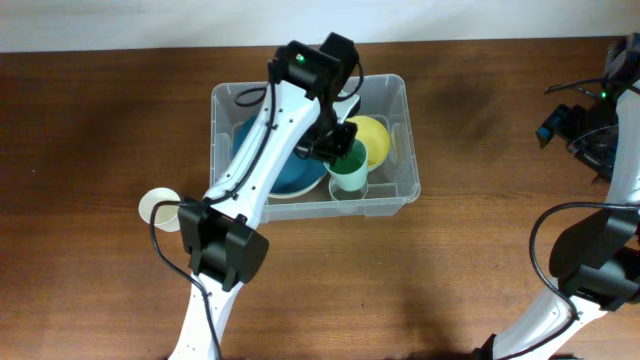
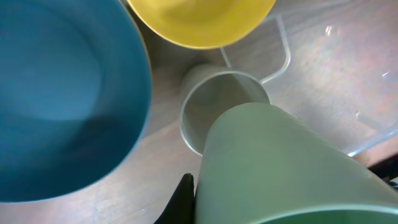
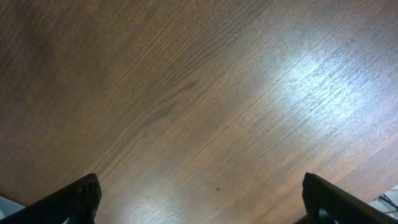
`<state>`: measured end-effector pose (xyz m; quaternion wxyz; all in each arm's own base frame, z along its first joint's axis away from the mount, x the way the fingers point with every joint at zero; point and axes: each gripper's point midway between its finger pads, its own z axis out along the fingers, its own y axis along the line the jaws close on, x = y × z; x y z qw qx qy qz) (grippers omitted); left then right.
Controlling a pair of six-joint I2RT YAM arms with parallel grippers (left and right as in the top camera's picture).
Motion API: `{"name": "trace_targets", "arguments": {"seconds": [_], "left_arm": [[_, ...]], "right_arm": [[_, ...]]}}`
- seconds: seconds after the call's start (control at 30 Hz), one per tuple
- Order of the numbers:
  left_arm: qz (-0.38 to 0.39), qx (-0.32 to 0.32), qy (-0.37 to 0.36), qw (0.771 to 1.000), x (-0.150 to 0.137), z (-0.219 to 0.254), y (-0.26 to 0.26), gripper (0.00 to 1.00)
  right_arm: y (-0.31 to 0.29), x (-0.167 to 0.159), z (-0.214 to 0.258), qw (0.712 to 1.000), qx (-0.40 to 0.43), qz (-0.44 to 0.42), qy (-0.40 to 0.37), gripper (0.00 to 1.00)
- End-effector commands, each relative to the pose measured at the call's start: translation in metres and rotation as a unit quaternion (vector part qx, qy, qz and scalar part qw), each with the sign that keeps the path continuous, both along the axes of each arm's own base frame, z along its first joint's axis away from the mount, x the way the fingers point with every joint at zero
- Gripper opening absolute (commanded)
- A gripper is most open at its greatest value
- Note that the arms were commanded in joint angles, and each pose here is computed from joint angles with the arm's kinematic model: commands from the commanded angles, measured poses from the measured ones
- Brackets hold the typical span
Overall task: Pack container
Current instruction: 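Lower the mint-green cup into the grey cup and release, then move the left gripper to the white cup and grasp it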
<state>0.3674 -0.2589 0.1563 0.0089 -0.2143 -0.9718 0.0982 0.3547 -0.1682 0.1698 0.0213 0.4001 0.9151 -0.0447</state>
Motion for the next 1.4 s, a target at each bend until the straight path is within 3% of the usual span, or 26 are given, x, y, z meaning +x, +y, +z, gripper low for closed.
{"name": "trace_targets", "arguments": {"seconds": [0.0,0.43,0.57,0.63,0.67,0.83,1.1,1.13,1.37], "left_arm": [[-0.016,-0.001,0.010,1.000,-0.005,-0.009,-0.006,0.01],[-0.003,0.018,0.014,1.000,-0.002,-0.031,-0.002,0.03],[-0.003,0.018,0.014,1.000,-0.002,-0.031,-0.002,0.28],[-0.003,0.021,0.011,1.000,-0.001,-0.031,-0.001,0.60],[-0.003,0.026,0.006,1.000,0.001,-0.032,0.000,0.70],[0.005,0.041,-0.033,0.999,0.016,-0.018,0.010,0.83],[0.098,0.044,-0.169,0.980,0.050,0.086,0.072,0.87],[0.107,0.040,-0.181,0.977,0.050,0.098,0.080,0.94],[0.209,0.011,-0.242,0.948,0.037,0.168,0.146,0.97]], "right_arm": [[-0.003,-0.002,-0.001,1.000,-0.006,-0.006,0.006,0.99],[-0.003,-0.002,-0.001,1.000,-0.006,-0.006,0.006,0.99],[-0.003,-0.002,-0.001,1.000,-0.006,-0.006,0.006,0.99],[-0.003,-0.002,-0.001,1.000,-0.006,-0.006,0.006,0.99],[-0.003,-0.002,-0.001,1.000,-0.006,-0.006,0.006,0.99],[-0.003,-0.002,-0.001,1.000,-0.006,-0.006,0.006,0.99],[-0.003,-0.002,-0.001,1.000,-0.006,-0.006,0.006,0.99],[-0.003,-0.002,-0.001,1.000,-0.006,-0.006,0.006,0.99],[-0.003,-0.002,-0.001,1.000,-0.006,-0.006,0.006,0.99]]}}
